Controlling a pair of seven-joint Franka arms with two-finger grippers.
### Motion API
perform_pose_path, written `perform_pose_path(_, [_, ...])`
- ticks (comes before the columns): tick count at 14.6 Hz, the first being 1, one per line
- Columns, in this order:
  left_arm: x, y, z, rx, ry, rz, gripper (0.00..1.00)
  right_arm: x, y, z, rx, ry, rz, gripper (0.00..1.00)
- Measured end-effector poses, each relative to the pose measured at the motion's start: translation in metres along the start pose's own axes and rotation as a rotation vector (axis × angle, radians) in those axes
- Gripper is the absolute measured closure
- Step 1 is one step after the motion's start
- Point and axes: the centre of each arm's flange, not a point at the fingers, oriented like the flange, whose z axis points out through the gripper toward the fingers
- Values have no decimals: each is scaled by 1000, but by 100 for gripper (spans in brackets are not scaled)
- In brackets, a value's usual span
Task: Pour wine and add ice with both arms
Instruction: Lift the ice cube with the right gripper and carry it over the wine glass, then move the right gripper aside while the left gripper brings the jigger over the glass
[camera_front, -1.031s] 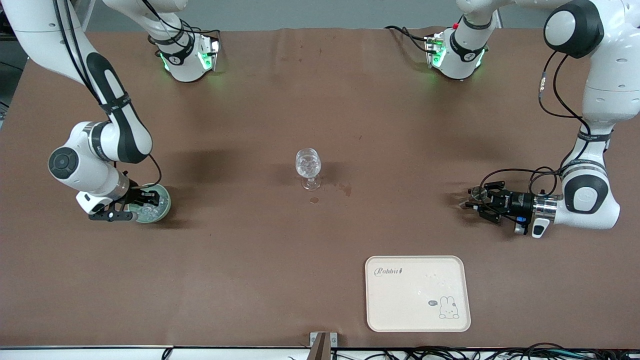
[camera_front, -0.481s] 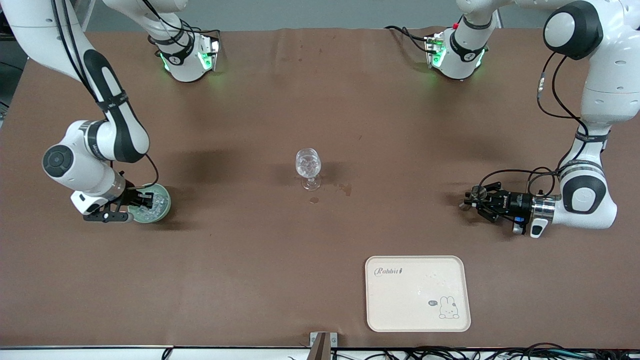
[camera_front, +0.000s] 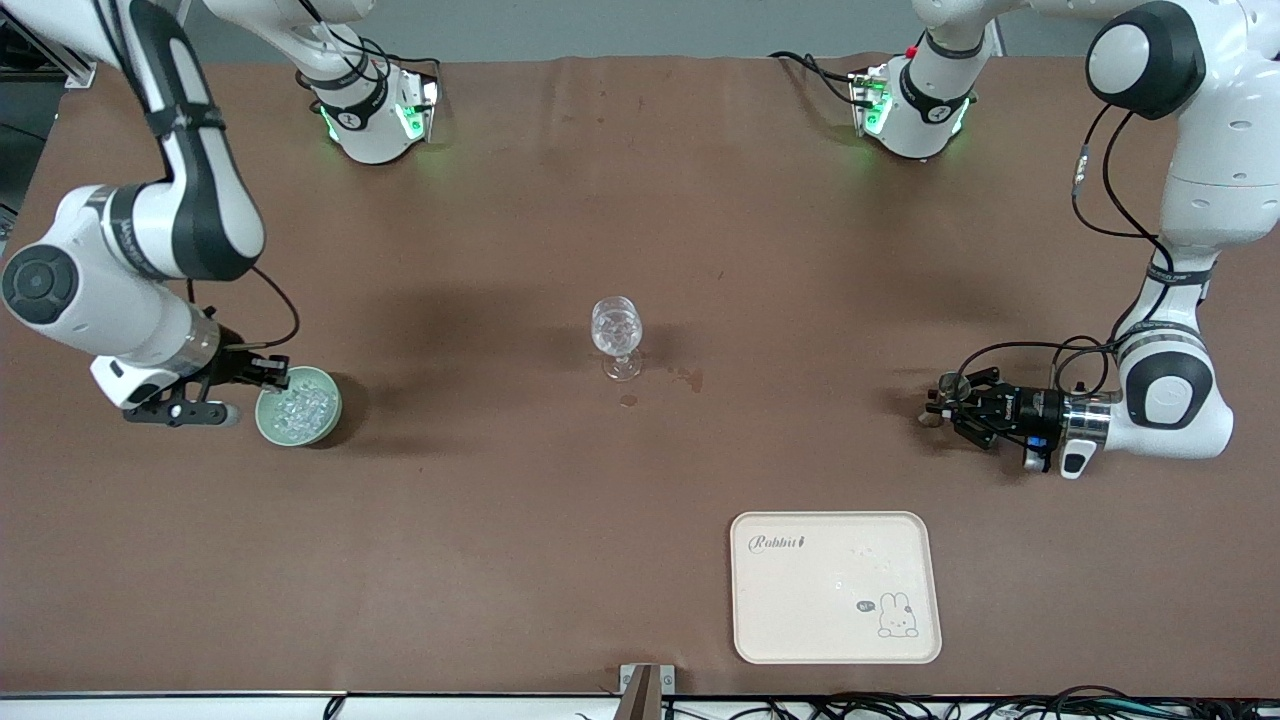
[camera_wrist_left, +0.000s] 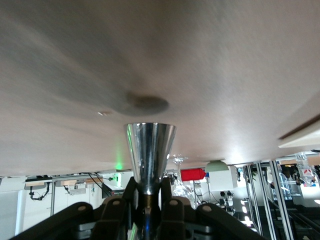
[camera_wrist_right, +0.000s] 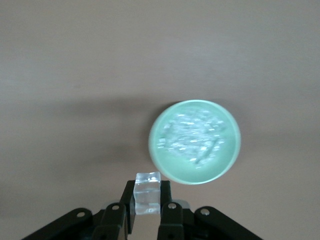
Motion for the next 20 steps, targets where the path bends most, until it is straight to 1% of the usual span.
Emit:
perform_pose_path(2, [-16, 15, 16, -2, -41, -9, 78, -4, -65, -20, -1, 12, 13, 77])
perform_pose_path(4, [-40, 34, 36, 9, -77, -25, 78, -14, -127, -36, 5, 35, 23, 77])
perform_pose_path(6, [-71, 54, 51, 19, -100, -46, 78, -32, -187, -49, 18, 53, 41, 77])
perform_pose_path(7, [-86, 63, 58, 24, -103, -57, 78, -45, -217, -53, 34, 51, 51, 77])
perform_pose_path(10, [-129, 86, 74, 23, -92, -98, 78, -84, -289, -63, 94, 35, 53, 77])
perform_pose_path(13, [-171, 102, 91, 40, -65, -136, 78, -110, -339, -73, 116, 45, 71, 77])
perform_pose_path(16, [-200, 110, 102, 58, -38, -169, 78, -122, -380, -52, 105, 26, 89, 77])
perform_pose_path(18, [-214, 115, 109, 55, -15, -189, 78, -129, -405, -28, 87, 6, 87, 77])
perform_pose_path(20, [-227, 119, 119, 57, 3, -207, 78, -129, -420, -15, 82, 0, 95, 77])
